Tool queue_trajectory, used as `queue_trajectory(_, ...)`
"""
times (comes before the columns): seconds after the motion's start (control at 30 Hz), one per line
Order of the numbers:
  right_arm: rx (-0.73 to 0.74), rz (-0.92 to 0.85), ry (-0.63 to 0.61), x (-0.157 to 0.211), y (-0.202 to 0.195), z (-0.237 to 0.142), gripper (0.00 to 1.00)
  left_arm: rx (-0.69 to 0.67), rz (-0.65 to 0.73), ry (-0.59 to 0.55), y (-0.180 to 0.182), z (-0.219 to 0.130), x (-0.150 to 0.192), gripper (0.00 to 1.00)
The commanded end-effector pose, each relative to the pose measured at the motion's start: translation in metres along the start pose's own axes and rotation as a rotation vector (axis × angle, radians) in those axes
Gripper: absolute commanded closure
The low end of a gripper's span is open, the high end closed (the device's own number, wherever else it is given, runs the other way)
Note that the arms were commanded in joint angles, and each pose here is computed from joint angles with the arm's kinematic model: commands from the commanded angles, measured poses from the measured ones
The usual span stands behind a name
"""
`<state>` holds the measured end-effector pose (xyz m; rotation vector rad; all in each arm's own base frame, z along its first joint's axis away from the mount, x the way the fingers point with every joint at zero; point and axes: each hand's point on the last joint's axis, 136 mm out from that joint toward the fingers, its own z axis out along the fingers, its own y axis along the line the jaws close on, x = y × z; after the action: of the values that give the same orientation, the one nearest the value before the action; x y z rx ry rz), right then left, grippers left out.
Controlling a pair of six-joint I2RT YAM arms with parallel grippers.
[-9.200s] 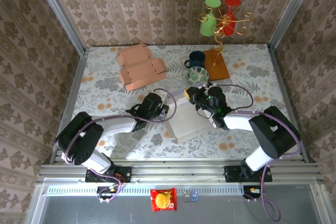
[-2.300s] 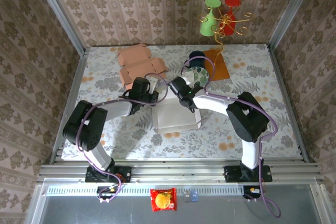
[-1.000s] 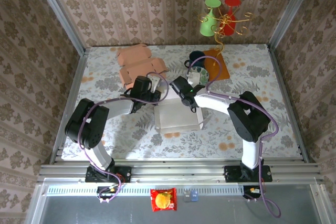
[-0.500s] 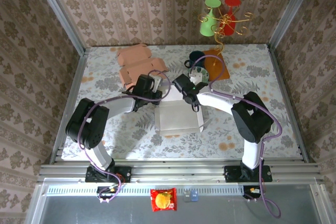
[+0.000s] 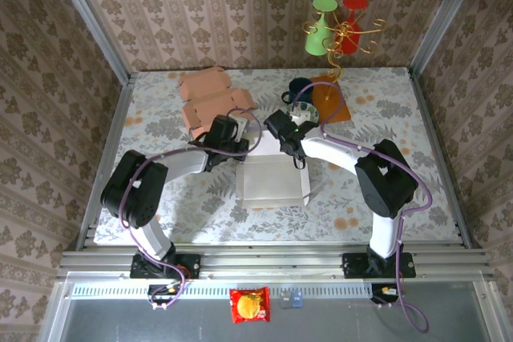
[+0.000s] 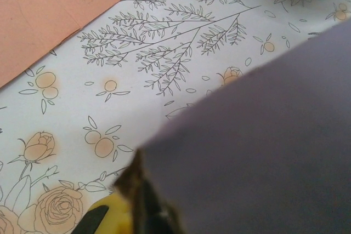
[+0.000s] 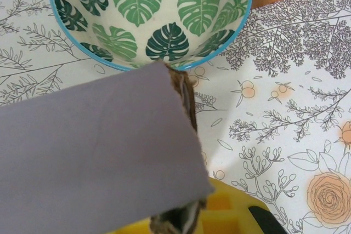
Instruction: Fold the paper box
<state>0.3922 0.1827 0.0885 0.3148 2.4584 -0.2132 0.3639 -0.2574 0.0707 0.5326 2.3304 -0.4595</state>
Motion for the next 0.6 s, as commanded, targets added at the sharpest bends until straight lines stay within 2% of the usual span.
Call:
queue_trajectory(0.0, -0.027, 0.026, 0.058, 0.014, 0.009, 0.002, 1.0, -0.019, -0.022, -0.08, -0.01, 0.0, -0.018, 1.0)
queue_trajectory(0.13, -0.01, 0.018, 0.06, 0.016, 0.004, 0.005, 1.0, -0.007, -0.052, -0.112, -0.013, 0.0, -0.018, 1.0)
queue_trajectory(0.33, 0.002, 0.014, 0.055, 0.016, -0.001, 0.005, 1.0, 0.082, -0.043, -0.122, -0.02, -0.008, -0.016, 0.89)
queue_trajectory(0.57, 0.015, 0.011, 0.055, 0.014, -0.002, 0.005, 1.0, 0.194, 0.012, -0.128, -0.036, -0.02, -0.016, 0.87)
